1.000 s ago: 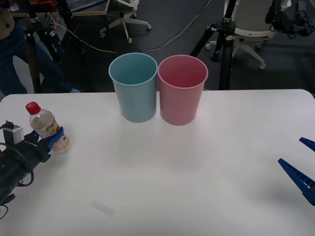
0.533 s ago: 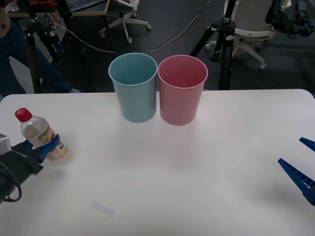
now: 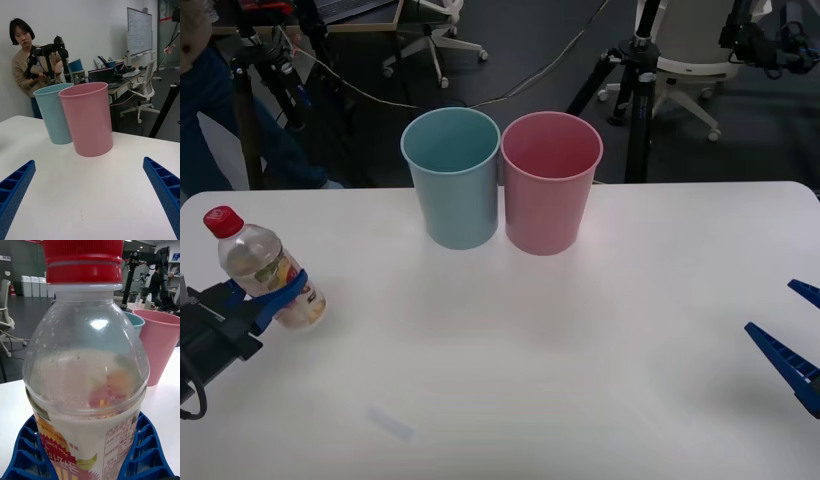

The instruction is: Grasp the object on the table and drop it into the matching bin: aluminum can to the light blue bin, PET bottle to the pink bin.

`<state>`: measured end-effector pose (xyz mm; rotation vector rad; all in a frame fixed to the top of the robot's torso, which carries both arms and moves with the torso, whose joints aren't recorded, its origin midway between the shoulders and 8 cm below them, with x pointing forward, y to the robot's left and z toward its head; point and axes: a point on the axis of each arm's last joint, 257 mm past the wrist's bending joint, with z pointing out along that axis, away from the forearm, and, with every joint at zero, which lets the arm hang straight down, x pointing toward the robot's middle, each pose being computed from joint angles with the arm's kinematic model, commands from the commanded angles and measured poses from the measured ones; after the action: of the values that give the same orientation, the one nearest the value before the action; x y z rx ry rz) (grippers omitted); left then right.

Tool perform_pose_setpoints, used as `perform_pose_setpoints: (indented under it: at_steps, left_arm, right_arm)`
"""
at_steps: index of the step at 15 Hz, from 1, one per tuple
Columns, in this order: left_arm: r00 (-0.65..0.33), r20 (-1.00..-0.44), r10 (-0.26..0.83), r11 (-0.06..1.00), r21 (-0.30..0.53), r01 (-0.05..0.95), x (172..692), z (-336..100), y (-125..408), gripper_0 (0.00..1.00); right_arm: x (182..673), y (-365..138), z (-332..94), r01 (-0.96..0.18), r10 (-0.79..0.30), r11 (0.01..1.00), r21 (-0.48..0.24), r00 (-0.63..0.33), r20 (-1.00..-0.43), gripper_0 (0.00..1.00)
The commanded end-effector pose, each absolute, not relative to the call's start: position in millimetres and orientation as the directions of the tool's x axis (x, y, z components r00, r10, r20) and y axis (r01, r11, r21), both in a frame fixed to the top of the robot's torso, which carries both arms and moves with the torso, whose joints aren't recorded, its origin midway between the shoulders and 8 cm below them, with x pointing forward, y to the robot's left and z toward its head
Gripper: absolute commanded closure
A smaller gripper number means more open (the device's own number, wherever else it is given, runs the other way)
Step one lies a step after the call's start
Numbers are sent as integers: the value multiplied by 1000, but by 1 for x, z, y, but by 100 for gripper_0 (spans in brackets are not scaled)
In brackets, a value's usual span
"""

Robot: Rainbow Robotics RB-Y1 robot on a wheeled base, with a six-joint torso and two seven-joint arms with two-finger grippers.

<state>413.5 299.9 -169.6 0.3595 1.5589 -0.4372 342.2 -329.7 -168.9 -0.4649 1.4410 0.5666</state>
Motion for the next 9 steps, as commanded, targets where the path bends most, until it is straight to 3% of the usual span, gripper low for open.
perform_pose_setpoints:
  at_steps: [1,4,9]
  left_arm:
    - [-23,-999,-22,845,-31,534,410,-151,273,100]
    - [-12,-998,58,802,39,597,402,-131,247,100]
    - [42,-996,82,704,88,704,390,-87,198,100]
  right_arm:
    - [342,-330,-169,-618,82,785,39,41,-996,0]
    - [342,-330,-169,-618,82,785,39,41,-996,0]
    - [342,-330,-169,-618,82,785,39,41,-996,0]
